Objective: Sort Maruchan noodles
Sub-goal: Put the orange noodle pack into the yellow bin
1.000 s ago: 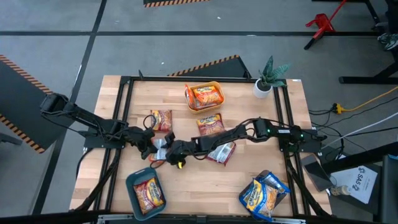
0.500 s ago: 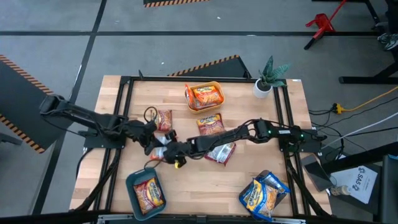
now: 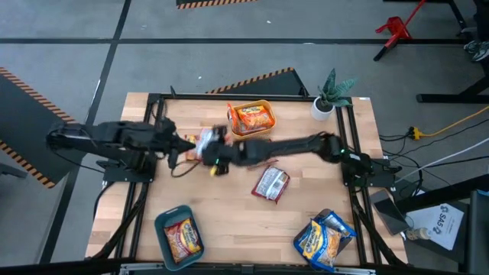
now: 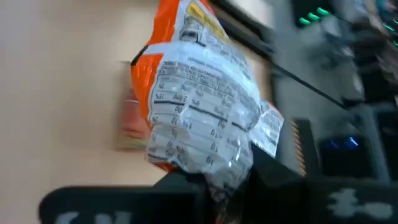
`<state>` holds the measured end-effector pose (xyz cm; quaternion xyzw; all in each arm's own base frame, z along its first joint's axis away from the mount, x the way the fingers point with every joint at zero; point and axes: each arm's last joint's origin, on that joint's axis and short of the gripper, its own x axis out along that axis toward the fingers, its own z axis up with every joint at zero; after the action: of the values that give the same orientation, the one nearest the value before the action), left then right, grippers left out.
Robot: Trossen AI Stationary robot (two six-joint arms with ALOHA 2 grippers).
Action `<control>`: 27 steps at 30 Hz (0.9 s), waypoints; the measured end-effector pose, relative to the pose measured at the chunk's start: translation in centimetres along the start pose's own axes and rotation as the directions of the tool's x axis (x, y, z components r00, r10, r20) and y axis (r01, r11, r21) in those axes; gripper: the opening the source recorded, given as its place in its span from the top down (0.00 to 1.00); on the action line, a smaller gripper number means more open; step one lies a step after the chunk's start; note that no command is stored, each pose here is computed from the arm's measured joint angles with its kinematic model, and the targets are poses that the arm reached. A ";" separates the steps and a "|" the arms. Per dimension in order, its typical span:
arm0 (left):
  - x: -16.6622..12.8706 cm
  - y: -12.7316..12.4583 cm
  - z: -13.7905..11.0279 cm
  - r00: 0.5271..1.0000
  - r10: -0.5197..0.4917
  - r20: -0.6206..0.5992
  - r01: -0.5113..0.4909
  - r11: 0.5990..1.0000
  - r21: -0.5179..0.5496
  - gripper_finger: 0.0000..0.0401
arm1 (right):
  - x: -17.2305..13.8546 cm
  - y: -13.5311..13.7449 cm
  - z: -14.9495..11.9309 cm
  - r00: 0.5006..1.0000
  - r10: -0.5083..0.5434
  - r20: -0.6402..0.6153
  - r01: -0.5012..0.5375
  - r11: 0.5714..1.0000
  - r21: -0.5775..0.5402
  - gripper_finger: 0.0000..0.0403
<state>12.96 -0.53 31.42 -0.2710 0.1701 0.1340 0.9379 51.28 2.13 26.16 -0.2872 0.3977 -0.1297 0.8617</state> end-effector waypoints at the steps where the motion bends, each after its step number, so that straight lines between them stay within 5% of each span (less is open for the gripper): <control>1: -0.5 -0.1 0.4 1.000 0.003 0.025 -0.003 1.000 0.007 1.00 | -0.7 -1.3 -0.3 0.999 -0.020 -0.027 0.021 0.999 0.026 0.92; 6: -1.7 -0.2 1.5 0.993 0.032 0.111 -0.036 0.999 0.039 1.00 | -3.1 -7.2 -3.2 0.969 -0.111 -0.220 0.155 0.969 0.194 0.92; 12: -1.8 -0.1 1.5 0.989 0.064 0.133 -0.070 0.997 0.039 1.00 | -2.1 -10.2 -8.2 0.866 -0.053 -0.498 0.251 0.906 0.340 0.92; 16: -1.7 -0.1 1.5 0.987 0.080 0.138 -0.087 0.995 0.043 1.00 | -0.3 -10.5 -10.4 0.829 -0.009 -0.560 0.268 0.884 0.382 0.92; 20: -1.7 0.0 1.6 0.983 0.104 0.152 -0.111 0.993 0.042 1.00 | 1.6 -9.7 -11.3 0.853 0.010 -0.522 0.240 0.880 0.409 0.92; 27: -1.7 0.0 1.6 0.981 0.111 0.157 -0.122 0.990 0.066 1.00 | 3.7 -8.2 -13.8 0.826 0.007 -0.563 0.282 0.860 0.425 0.88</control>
<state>11.75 0.09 33.33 -0.2138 0.1183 0.2026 0.9483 43.21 -11.51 21.69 -0.0385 0.5577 -0.3665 0.7438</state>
